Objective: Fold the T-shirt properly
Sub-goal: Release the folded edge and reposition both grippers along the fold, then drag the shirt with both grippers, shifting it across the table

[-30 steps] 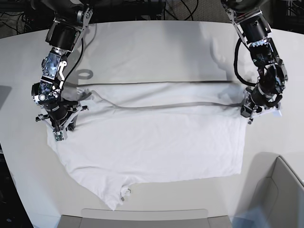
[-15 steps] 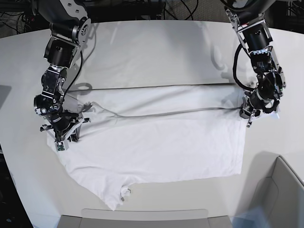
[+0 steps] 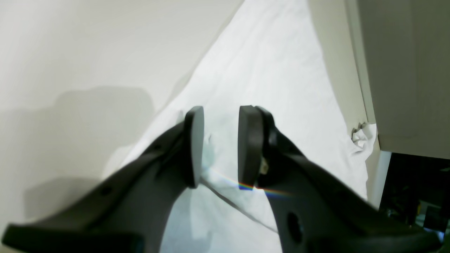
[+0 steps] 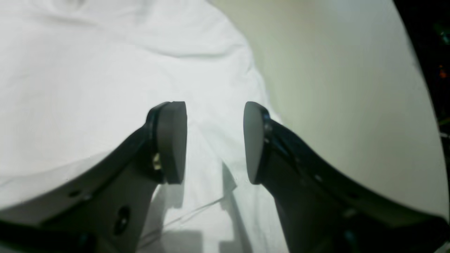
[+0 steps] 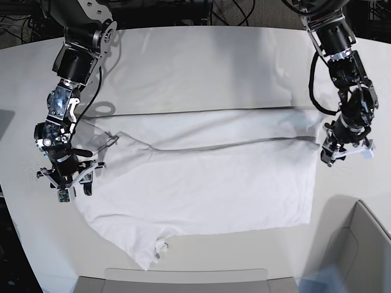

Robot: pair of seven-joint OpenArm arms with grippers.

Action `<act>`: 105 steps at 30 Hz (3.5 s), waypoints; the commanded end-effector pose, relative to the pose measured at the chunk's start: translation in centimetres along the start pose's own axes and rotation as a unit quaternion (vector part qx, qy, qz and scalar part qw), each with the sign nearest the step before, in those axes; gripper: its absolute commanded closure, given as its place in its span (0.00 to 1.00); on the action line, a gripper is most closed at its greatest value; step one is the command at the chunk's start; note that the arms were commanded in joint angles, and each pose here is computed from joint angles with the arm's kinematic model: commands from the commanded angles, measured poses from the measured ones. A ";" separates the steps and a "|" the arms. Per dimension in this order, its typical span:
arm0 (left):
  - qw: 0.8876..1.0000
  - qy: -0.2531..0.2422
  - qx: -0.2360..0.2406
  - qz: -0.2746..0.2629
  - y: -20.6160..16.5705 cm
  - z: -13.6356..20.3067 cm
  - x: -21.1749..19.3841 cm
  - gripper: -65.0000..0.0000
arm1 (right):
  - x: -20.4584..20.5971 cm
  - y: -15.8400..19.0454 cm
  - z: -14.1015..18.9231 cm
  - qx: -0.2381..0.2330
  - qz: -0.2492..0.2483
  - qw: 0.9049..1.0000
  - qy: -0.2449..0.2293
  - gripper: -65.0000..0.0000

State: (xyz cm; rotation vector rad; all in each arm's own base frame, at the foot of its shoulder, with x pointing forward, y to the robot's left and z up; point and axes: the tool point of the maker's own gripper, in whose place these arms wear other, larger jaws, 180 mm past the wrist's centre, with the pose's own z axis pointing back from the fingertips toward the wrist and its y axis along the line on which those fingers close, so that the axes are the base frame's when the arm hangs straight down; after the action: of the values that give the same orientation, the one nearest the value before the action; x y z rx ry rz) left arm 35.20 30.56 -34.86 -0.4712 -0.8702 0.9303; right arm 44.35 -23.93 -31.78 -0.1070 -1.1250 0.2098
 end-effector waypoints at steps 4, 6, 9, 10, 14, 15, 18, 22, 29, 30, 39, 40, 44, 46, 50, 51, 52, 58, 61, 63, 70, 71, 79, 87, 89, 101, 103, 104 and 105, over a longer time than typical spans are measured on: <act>0.998 -0.053 -0.019 -0.007 -0.9 2.6 2.6 0.72 | 1.9 -0.4 2.0 -0.013 0.020 0.999 -0.041 0.59; 0.998 -0.048 -0.021 -0.020 -1.0 3.1 1.8 0.74 | 0.6 -0.3 3.1 -0.016 0.028 0.999 -0.021 0.61; 0.997 -0.001 -0.029 -0.067 -2.2 2.9 -2.2 0.89 | -2.2 0.7 4.0 -0.012 0.028 0.999 0.026 0.71; 0.996 0.015 -0.034 -0.082 -2.8 2.7 -3.7 0.97 | -3.2 0.9 4.1 -0.010 0.027 0.999 0.041 0.75; 0.993 0.057 -0.036 -0.100 -3.0 1.9 -6.8 1.00 | -5.6 0.8 4.4 -0.007 0.008 0.998 0.068 0.90; 0.992 0.065 -0.033 -0.099 -2.7 1.6 -7.4 1.00 | -5.9 0.5 4.3 -0.009 0.005 0.997 0.072 0.93; 0.990 0.100 -0.022 -0.101 -1.9 0.6 -9.7 1.00 | -6.7 -0.3 3.6 -0.009 0.003 0.996 0.088 0.97; 0.981 0.149 0.002 -0.124 -0.7 -1.2 -11.5 1.00 | -9.1 -0.6 2.6 0.001 -0.006 0.992 0.125 0.97; 0.963 0.210 0.071 -0.152 4.8 -1.2 -14.0 1.00 | -13.1 -1.0 3.6 0.004 -0.010 0.980 0.198 0.97; 0.961 0.217 0.082 -0.152 6.1 -0.6 -14.5 1.00 | -13.8 -1.3 4.1 0.002 -0.007 0.979 0.205 0.97; 0.944 0.255 0.131 -0.162 11.2 2.4 -16.0 1.00 | -17.7 -0.7 6.3 0.009 -0.003 0.970 0.244 0.97; 0.942 0.261 0.137 -0.161 11.8 2.8 -16.3 1.00 | -18.1 -0.7 6.6 0.009 -0.001 0.969 0.247 0.97; 0.934 0.270 0.161 -0.171 14.2 4.5 -16.3 1.00 | -18.8 -0.7 8.4 0.005 0.014 0.968 0.250 0.97; 0.931 0.274 0.164 -0.179 14.9 5.6 -16.8 1.00 | -18.9 -0.7 9.1 0.003 0.023 0.968 0.250 0.97; 0.927 0.276 0.162 -0.196 15.3 7.7 -17.3 1.00 | -19.3 0.3 10.7 0.036 0.049 0.965 0.254 0.97; 0.924 0.281 0.165 -0.200 15.7 8.4 -17.6 1.00 | -19.4 0.2 11.3 0.044 0.052 0.965 0.254 0.97; 0.922 0.285 0.167 -0.201 16.1 8.9 -17.9 1.00 | -19.4 0.0 11.7 0.046 0.050 0.965 0.253 0.97; 0.929 0.253 0.154 -0.220 15.9 10.5 -17.9 1.00 | -19.7 -3.6 13.5 0.008 0.016 0.969 0.248 0.97; 0.944 0.197 0.102 -0.243 12.1 10.3 -16.6 1.00 | -18.9 -4.8 13.5 -0.010 0.007 0.972 0.236 0.97; 0.953 0.156 0.066 -0.251 8.9 10.1 -15.0 1.00 | -17.9 -5.2 13.1 -0.016 0.006 0.975 0.224 0.97; 0.968 0.080 -0.017 -0.236 0.6 6.7 -11.7 1.00 | -11.4 -4.2 12.0 -0.039 0.011 0.990 0.138 0.97; 0.968 0.084 -0.027 -0.236 -0.3 6.4 -11.8 1.00 | -10.5 -4.0 11.9 -0.041 0.012 0.991 0.126 0.97; 0.949 0.203 -0.030 -0.240 -1.6 2.3 -17.3 1.00 | -9.0 -1.7 10.5 -0.024 0.001 0.994 0.108 0.97; 0.928 0.287 0.080 -0.222 8.5 2.2 -21.9 1.00 | -15.3 -0.6 9.9 -0.002 0.024 0.977 0.214 0.97; 0.923 0.280 0.110 -0.240 11.7 3.5 -21.0 1.00 | -15.8 -0.3 9.9 0.000 0.026 0.975 0.221 0.97; 0.881 0.317 0.129 -0.328 20.7 10.8 -20.6 1.00 | -17.9 5.9 10.4 0.071 0.051 0.966 0.244 0.97; 0.878 0.318 0.139 -0.330 22.1 11.9 -20.5 1.00 | -19.0 7.9 11.1 0.098 0.065 0.960 0.256 0.97; 0.877 0.316 0.144 -0.331 22.7 12.3 -20.4 1.00 | -19.5 8.8 11.5 0.110 0.068 0.957 0.261 0.97; 0.877 0.315 0.149 -0.331 23.3 12.7 -20.4 1.00 | -20.0 9.3 11.9 0.117 0.070 0.954 0.266 0.97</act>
State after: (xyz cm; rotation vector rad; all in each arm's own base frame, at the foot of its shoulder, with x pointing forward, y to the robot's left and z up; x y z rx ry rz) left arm 17.14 21.83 -47.14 -0.3944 -0.6398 0.2584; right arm 28.28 -20.20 -42.78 -0.0510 -0.7581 0.3530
